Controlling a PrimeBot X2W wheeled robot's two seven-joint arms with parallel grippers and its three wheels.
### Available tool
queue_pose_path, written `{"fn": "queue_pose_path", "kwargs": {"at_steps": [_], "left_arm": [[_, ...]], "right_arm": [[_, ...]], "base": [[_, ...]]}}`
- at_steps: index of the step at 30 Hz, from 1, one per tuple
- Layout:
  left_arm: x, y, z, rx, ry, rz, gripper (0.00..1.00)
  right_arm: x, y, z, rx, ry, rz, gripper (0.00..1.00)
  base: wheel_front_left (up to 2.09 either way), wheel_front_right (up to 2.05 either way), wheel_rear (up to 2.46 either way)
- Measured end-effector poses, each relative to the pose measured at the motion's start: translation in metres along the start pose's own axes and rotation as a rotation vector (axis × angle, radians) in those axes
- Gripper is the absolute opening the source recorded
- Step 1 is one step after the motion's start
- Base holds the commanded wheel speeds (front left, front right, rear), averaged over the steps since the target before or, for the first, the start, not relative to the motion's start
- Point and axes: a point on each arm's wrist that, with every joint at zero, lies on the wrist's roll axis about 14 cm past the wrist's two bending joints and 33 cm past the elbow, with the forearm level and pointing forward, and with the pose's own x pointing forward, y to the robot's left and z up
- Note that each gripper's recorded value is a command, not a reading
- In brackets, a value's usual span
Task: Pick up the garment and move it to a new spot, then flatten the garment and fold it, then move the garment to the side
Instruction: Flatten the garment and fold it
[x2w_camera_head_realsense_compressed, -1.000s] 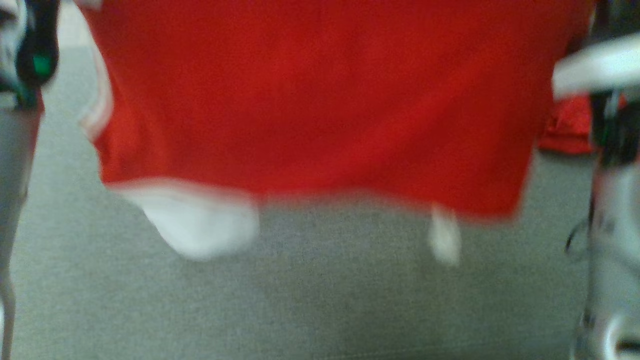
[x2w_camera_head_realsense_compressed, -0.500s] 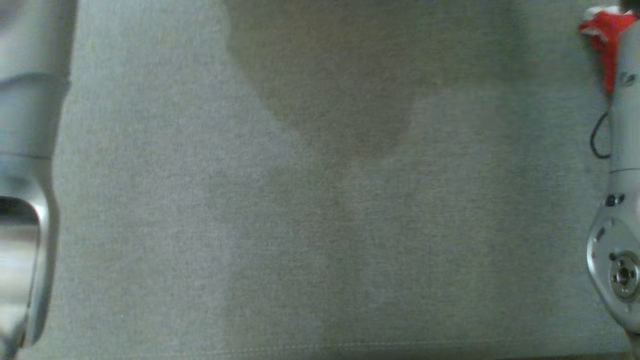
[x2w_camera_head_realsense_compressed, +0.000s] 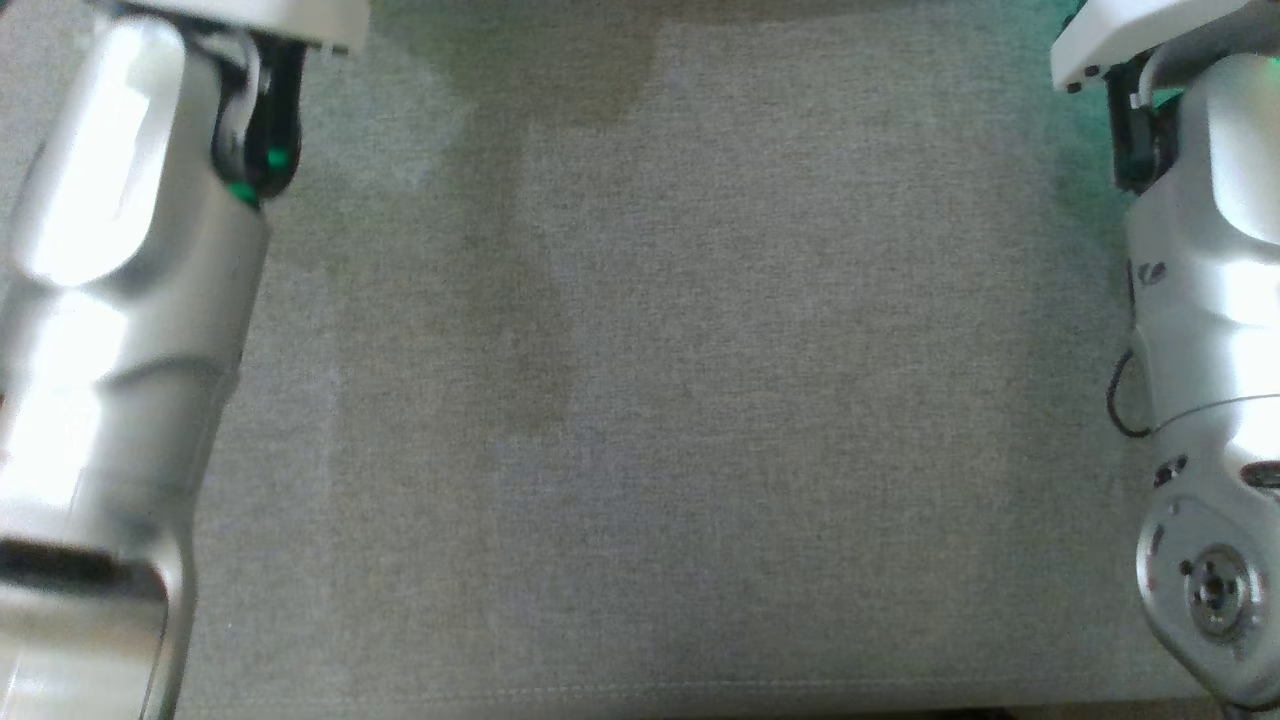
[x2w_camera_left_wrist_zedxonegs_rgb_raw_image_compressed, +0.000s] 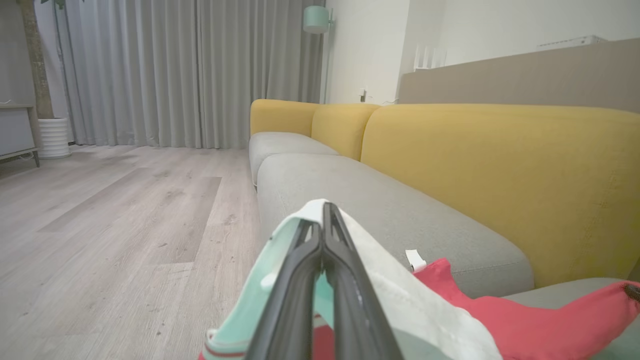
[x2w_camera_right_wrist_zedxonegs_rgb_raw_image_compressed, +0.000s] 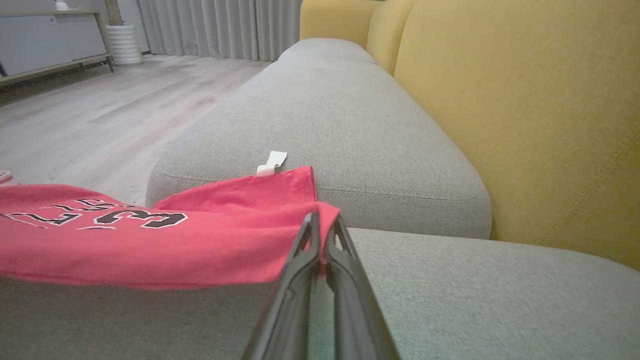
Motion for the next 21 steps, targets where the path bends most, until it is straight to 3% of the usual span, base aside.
{"fn": "queue_pose_path", "kwargs": {"at_steps": [8, 21], "left_arm": [[-0.069, 0.000, -0.026, -0.071, 0.045, 0.039, 0.00], [-0.212, -0.034, -0.034, -0.186, 0.179, 0.162, 0.00]], "right_arm": [[-0.028, 0.000, 0.007, 0.112, -0.035, -0.008, 0.00], [-0.145, 0.005, -0.019, 0.223, -0.019, -0.037, 0.00]], "base": [[0.00, 0.00, 0.00], [0.00, 0.00, 0.00]]}}
